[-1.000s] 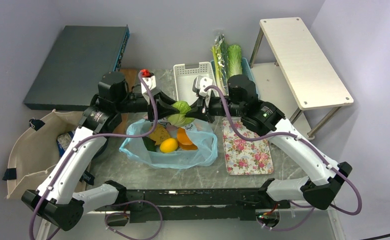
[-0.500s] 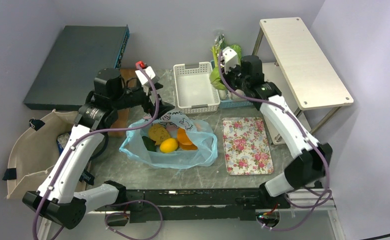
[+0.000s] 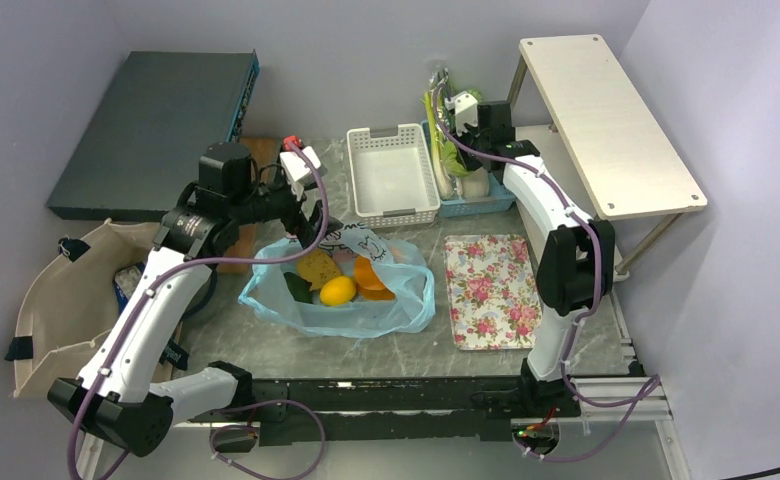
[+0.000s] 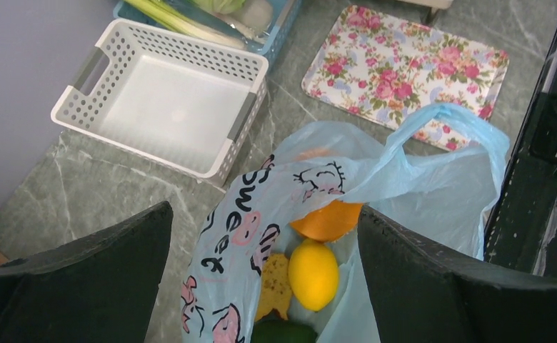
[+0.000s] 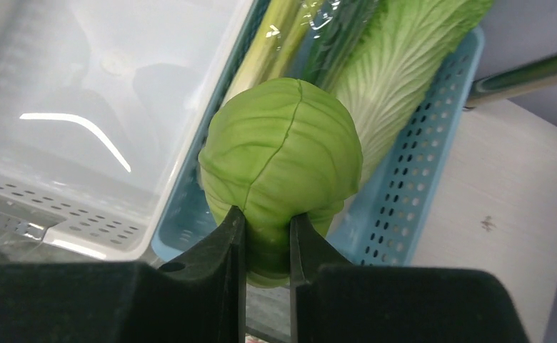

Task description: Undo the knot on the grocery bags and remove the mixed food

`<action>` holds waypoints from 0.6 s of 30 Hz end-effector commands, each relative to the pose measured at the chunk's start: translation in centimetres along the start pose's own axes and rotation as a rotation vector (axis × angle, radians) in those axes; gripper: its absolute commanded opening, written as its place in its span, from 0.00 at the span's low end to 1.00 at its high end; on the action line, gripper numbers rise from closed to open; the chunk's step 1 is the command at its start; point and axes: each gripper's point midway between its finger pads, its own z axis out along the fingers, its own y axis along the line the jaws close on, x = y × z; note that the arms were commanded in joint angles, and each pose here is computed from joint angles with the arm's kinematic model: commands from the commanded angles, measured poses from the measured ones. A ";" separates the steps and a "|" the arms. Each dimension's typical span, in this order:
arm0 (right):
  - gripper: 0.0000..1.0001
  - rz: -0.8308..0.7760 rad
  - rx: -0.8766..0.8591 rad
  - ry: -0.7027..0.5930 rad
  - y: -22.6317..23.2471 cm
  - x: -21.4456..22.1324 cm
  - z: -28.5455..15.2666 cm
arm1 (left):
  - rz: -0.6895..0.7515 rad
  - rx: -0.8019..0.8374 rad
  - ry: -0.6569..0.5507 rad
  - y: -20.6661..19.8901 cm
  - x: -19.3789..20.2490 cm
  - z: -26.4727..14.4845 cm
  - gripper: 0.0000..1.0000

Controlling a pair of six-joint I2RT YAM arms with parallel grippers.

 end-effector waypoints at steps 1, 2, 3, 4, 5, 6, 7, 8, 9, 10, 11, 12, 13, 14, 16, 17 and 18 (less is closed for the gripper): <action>0.09 0.038 -0.033 -0.044 0.5 -1.3 0.2 | 0.082 0.035 0.021 -0.8 0.9 -0.6 0.99; 0.11 0.042 -0.041 -0.028 0.8 -0.7 0.4 | 0.097 0.041 0.019 -1.0 1.0 -0.8 0.99; 0.13 0.048 -0.044 -0.018 0.9 -0.2 0.5 | 0.110 0.047 0.021 -1.1 1.3 -0.9 0.99; 0.17 0.050 -0.047 -0.007 1.0 0.2 0.5 | 0.125 0.051 0.025 -1.2 1.5 -1.0 0.99; 0.20 0.051 -0.050 0.000 1.1 0.5 0.5 | 0.136 0.057 0.030 -1.4 1.7 -1.1 0.99; 0.25 0.050 -0.054 0.007 1.3 0.9 0.5 | 0.139 0.060 0.035 -1.5 1.9 -1.1 0.99; 0.34 0.049 -0.057 0.012 1.4 1.2 0.5 | 0.140 0.063 0.041 -1.5 2.1 -1.1 0.99; 0.46 0.046 -0.061 0.017 1.5 1.4 0.6 | 0.140 0.069 0.046 -1.6 2.3 -1.1 0.99; 0.56 0.045 -0.063 0.023 1.5 1.7 0.6 | 0.140 0.073 0.049 -1.7 2.5 -1.1 0.99; 0.63 0.041 -0.071 0.033 1.7 1.9 0.8 | 0.138 0.076 0.053 -1.7 2.6 -1.0 0.99; 0.67 0.039 -0.079 0.041 1.9 2.1 0.9 | 0.136 0.081 0.058 -1.8 2.8 -1.0 0.99; 0.71 0.041 -0.079 0.047 1.8 2.2 1.0 | 0.134 0.083 0.063 -1.8 3.0 -0.9 0.99; 0.74 0.044 -0.078 0.048 1.7 2.2 1.0 | 0.134 0.084 0.069 -1.8 3.2 -0.9 0.99; 0.77 0.047 -0.078 0.048 1.7 2.2 1.0 | 0.138 0.086 0.071 -1.8 3.3 -0.9 0.99; 0.82 0.046 -0.081 0.044 1.6 2.0 0.8 | 0.144 0.098 0.083 -2.1 3.7 -1.0 0.99; 0.84 0.044 -0.081 0.044 1.6 1.9 0.7 | 0.152 0.107 0.086 -2.3 3.9 -1.1 0.99; 0.87 0.040 -0.084 0.045 1.6 1.9 0.5 | 0.169 0.124 0.088 -2.6 4.0 -1.2 0.99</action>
